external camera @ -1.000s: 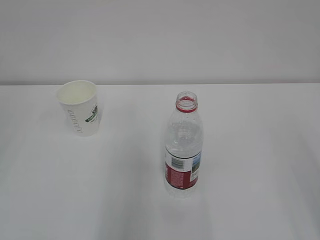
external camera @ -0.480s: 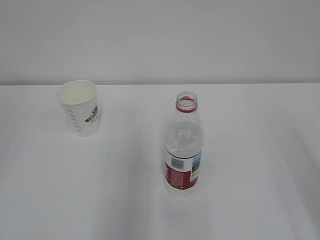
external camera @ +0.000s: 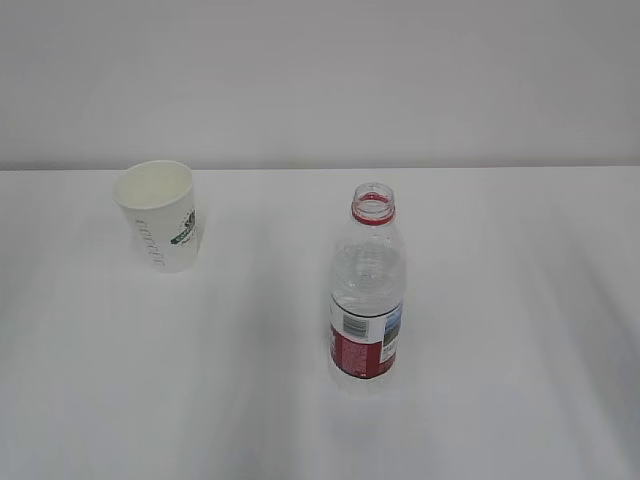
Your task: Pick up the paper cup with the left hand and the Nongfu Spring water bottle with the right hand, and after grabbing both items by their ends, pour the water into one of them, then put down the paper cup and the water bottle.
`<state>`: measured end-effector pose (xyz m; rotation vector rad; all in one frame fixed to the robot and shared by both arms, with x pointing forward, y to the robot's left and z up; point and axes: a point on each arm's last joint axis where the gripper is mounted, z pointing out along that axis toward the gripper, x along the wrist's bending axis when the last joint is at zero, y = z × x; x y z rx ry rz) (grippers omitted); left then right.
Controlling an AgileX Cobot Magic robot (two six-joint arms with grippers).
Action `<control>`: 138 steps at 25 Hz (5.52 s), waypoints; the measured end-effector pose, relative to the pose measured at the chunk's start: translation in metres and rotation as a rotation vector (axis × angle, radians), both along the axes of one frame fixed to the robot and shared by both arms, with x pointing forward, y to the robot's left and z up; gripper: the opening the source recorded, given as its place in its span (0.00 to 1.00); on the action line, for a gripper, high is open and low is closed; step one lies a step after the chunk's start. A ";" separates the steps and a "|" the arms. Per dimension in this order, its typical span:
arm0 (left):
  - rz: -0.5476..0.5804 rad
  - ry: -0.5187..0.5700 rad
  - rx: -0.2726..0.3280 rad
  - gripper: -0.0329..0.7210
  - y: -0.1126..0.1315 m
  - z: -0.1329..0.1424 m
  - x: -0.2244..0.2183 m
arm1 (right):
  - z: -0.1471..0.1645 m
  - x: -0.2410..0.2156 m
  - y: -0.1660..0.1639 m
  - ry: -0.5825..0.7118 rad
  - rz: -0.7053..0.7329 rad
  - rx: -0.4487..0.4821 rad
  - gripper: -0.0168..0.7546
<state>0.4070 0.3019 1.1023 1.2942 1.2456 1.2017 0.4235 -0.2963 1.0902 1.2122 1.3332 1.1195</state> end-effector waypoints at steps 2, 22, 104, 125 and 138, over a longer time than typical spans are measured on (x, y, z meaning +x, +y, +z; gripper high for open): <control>-0.001 0.025 0.002 0.75 0.000 -0.005 0.007 | -0.004 0.007 0.000 0.005 0.002 0.001 0.72; -0.007 0.196 -0.014 0.74 -0.001 -0.091 0.060 | -0.048 0.053 0.002 0.128 0.015 0.000 0.72; -0.503 0.322 -0.084 0.70 -0.044 -0.202 -0.012 | -0.181 -0.024 0.043 0.220 0.515 0.006 0.71; -0.560 0.328 -0.074 0.63 -0.048 -0.203 -0.014 | -0.181 -0.027 0.046 0.223 0.560 -0.005 0.71; -0.575 0.294 0.035 0.78 -0.048 -0.203 -0.014 | -0.185 -0.028 0.052 0.224 0.657 -0.079 0.87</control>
